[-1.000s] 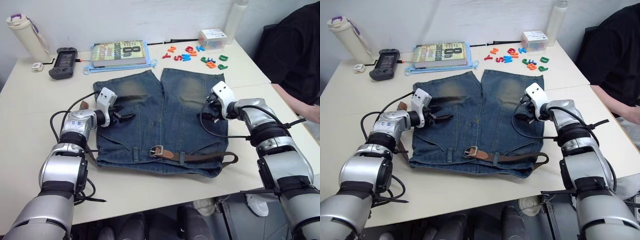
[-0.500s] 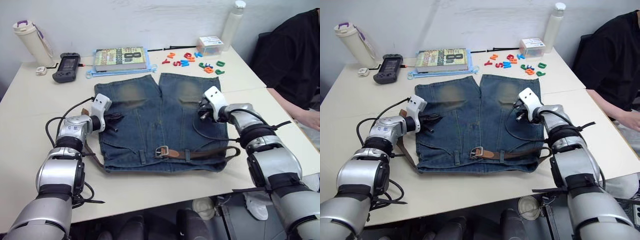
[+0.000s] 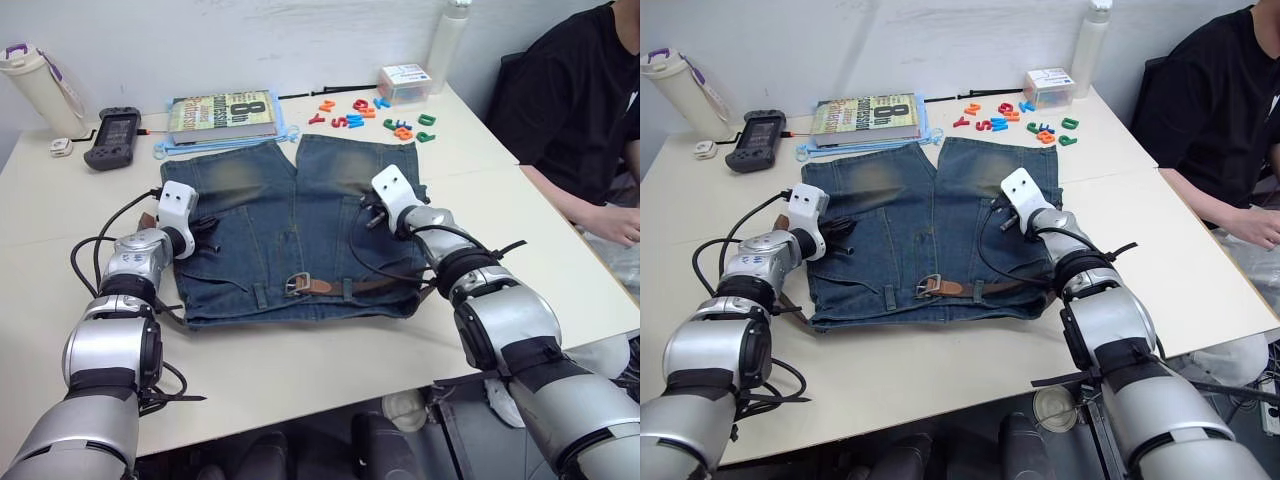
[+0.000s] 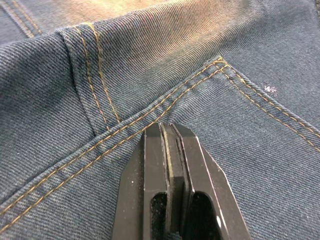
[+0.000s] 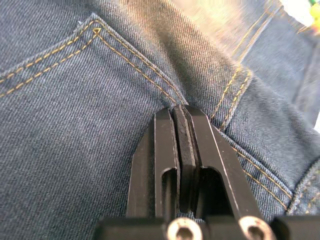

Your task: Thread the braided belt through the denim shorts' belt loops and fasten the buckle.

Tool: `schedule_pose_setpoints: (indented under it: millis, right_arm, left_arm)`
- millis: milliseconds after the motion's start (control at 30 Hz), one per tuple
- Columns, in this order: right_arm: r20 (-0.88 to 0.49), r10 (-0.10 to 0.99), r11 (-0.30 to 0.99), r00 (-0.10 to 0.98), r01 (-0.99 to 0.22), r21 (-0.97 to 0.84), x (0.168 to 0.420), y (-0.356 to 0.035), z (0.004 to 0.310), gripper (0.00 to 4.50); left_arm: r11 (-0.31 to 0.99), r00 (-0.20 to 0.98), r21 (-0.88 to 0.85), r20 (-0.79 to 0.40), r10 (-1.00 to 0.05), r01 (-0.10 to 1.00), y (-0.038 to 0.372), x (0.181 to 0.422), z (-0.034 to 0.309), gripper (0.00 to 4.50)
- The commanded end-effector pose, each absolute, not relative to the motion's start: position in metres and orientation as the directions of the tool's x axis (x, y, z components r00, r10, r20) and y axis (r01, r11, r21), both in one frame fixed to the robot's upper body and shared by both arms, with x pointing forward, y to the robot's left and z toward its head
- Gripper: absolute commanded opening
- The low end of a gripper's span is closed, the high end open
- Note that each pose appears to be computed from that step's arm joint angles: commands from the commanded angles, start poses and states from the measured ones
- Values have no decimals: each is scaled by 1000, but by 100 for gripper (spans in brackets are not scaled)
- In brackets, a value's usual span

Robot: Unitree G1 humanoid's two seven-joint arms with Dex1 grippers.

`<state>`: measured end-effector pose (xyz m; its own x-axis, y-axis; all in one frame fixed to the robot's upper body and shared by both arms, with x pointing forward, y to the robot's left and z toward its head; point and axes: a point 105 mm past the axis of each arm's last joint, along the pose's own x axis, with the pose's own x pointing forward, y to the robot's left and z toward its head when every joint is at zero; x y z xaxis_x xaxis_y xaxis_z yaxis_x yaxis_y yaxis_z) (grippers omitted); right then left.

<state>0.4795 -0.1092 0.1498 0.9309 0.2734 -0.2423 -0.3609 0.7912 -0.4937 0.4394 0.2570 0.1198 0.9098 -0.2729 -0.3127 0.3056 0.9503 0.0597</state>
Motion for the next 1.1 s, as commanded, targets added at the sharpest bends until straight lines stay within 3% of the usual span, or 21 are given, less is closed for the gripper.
schedule_pose_setpoints:
  millis: [33, 267, 300, 400, 500, 600, 633, 733, 833, 967, 1100]
  right_arm:
    - [-165, 225, 785, 960, -279, -553, 485, -118, 173, 4]
    - [-152, 223, 797, 963, -270, -541, 486, -115, 177, 4]
    - [-148, 220, 802, 964, -265, -535, 487, -117, 179, 35]
    - [-129, 223, 813, 966, -257, -523, 487, -120, 185, 134]
    - [-87, 229, 843, 969, -242, -479, 489, -129, 202, 281]
    - [-29, 323, 851, 946, -303, -428, 487, -129, 229, 431]
    - [-18, 345, 849, 938, -321, -420, 486, -129, 234, 446]
    - [47, 478, 817, 877, -424, -390, 467, -126, 257, 446]
    - [88, 605, 762, 791, -544, -351, 420, -115, 272, 446]
    - [50, 693, 692, 720, -643, -328, 360, -106, 266, 446]
    - [-23, 684, 684, 729, -653, -325, 336, -109, 243, 446]
  left_arm:
    - [972, 909, 63, -372, -186, 225, 288, 426, 103, 3]
    - [947, 881, 15, -372, -294, 322, 269, 423, 96, 3]
    - [938, 874, 21, -371, -314, 346, 267, 422, 96, 0]
    - [918, 861, 15, -353, -366, 397, 263, 420, 99, 92]
    - [891, 864, 50, -274, -423, 452, 259, 420, 118, 222]
    - [879, 880, 81, -107, -462, 471, 261, 416, 160, 357]
    - [875, 879, 85, -66, -471, 476, 260, 413, 170, 358]
    - [841, 838, 104, 77, -540, 532, 249, 386, 209, 358]
    - [805, 788, 61, 171, -592, 591, 236, 352, 232, 358]
    - [777, 769, -20, 159, -619, 629, 223, 318, 225, 358]
    - [781, 782, -66, 131, -610, 621, 210, 303, 211, 358]
